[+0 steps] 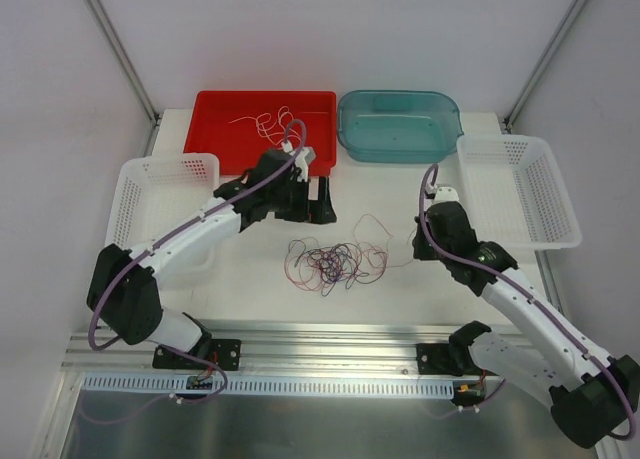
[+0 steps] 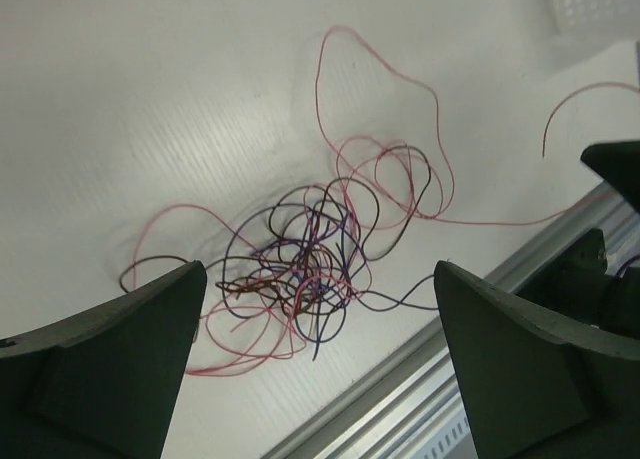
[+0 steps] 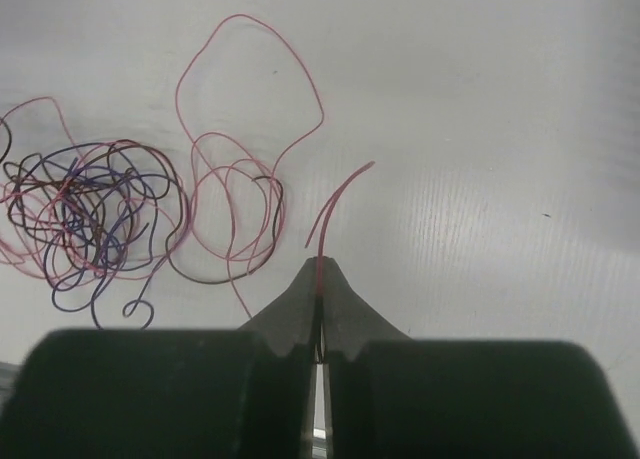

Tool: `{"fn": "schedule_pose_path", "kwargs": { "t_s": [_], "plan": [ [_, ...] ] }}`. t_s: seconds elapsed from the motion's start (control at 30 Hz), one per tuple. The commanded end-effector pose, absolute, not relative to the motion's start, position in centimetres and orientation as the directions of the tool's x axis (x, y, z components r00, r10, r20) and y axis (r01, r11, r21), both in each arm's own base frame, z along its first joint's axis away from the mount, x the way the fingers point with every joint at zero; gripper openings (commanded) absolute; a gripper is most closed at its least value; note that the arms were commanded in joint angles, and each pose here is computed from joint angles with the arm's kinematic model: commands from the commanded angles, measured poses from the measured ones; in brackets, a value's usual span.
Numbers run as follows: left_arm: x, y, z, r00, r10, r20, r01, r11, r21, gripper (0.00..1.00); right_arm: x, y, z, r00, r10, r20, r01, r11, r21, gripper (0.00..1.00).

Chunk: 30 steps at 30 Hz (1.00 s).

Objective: Untangle the cables

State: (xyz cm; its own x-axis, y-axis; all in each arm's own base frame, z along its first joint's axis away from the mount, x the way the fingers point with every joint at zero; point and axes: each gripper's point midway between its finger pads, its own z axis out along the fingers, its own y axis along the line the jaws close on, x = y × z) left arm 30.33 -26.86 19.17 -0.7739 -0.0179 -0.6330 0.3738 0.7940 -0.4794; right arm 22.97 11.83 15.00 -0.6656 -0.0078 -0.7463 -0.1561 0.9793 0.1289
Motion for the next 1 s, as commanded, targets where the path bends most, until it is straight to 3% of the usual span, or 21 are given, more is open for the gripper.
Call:
{"fn": "schedule_pose_path", "kwargs": {
  "t_s": [0.0,0.27,0.5,0.57,0.73,0.93,0.97],
  "plan": [
    [28.5,-27.7,15.8,-0.830,-0.009,-0.558,0.317,0.816,-0.484,0.99,24.2,11.8,13.6,-0.688,0.075,-0.721,-0.068,0.984,0.167,0.05],
    [25.5,-28.5,9.1,-0.901,0.050,-0.432,0.251,0.870,-0.424,0.99,26.0,15.9,9.5,-0.772,0.109,-0.626,-0.086,0.958,0.273,0.27],
    [23.5,-27.5,4.7,-0.944,0.059,-0.325,0.187,0.906,-0.379,0.98,27.0,18.6,7.0,-0.813,0.097,-0.574,-0.120,0.937,0.328,0.53],
    [22.9,-27.2,3.9,-0.951,0.058,-0.304,0.173,0.914,-0.367,0.97,26.9,19.0,6.1,-0.826,0.079,-0.558,-0.123,0.941,0.316,0.54],
    [22.2,-26.4,2.5,-0.959,0.057,-0.278,0.153,0.928,-0.339,0.95,26.8,19.6,4.6,-0.843,0.041,-0.536,-0.133,0.950,0.282,0.48],
    [21.7,-25.2,1.2,-0.964,0.052,-0.262,0.131,0.947,-0.292,0.94,26.7,18.7,4.1,-0.841,0.008,-0.542,-0.133,0.966,0.221,0.22],
    [21.7,-25.0,1.1,-0.964,0.052,-0.261,0.129,0.950,-0.286,0.94,26.7,18.5,4.2,-0.837,-0.001,-0.547,-0.138,0.968,0.210,0.13]
  ]
}}
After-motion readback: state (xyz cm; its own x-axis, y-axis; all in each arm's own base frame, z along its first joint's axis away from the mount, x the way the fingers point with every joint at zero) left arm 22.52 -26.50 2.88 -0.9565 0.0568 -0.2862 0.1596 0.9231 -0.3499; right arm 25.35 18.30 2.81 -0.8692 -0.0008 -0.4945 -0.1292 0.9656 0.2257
